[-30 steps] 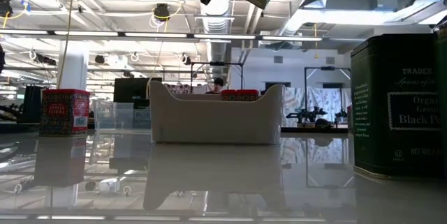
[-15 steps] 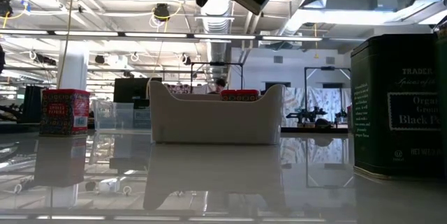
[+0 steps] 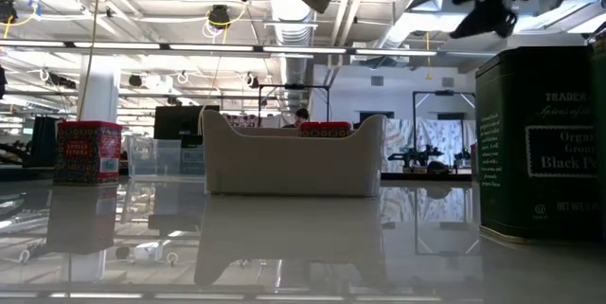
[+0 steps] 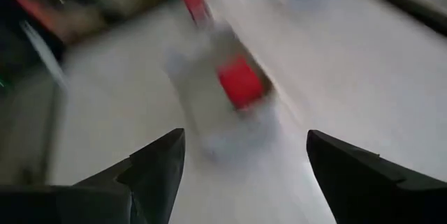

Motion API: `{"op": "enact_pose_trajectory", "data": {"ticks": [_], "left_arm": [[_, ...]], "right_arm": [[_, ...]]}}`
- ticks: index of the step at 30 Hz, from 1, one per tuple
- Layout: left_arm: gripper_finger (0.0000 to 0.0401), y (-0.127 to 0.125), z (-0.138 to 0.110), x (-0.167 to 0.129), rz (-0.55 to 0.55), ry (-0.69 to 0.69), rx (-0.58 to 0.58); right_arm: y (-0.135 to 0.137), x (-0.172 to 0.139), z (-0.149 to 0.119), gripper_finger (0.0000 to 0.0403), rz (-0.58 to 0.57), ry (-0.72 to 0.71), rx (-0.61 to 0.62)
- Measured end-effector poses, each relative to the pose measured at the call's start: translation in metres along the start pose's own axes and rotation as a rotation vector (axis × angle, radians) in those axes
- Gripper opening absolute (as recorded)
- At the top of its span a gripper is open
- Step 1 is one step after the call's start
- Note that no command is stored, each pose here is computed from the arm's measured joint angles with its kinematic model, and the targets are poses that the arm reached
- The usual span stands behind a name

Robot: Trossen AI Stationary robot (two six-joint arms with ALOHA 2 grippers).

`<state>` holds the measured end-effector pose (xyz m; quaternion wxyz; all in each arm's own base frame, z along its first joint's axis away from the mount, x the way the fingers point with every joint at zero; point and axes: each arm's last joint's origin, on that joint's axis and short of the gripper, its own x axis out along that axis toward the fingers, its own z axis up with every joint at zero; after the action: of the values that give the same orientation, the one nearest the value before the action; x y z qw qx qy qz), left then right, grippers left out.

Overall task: Sort spices by type
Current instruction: Put the top right black seasoning can into the transparent bin

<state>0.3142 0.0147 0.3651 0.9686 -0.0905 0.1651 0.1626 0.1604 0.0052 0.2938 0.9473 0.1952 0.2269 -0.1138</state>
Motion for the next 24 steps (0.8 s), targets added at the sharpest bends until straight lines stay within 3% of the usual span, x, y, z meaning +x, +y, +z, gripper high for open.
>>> {"op": "enact_pose_trajectory", "data": {"ticks": [5,12,24], "left_arm": [[0.0129,0.000,-0.020,0.013,-0.079,-0.228,-0.080],[0.0129,0.003,-0.037,0.014,-0.204,-0.544,-0.191],[0.0129,0.001,-0.035,0.011,-0.285,-0.594,-0.185]], "right_arm": [[-0.004,0.017,-0.014,0.0327,0.154,-0.307,0.073],[0.006,0.026,0.005,0.0327,0.213,-0.529,-0.028],[0.028,0.060,0.077,0.0327,0.159,-0.556,-0.154]]}}
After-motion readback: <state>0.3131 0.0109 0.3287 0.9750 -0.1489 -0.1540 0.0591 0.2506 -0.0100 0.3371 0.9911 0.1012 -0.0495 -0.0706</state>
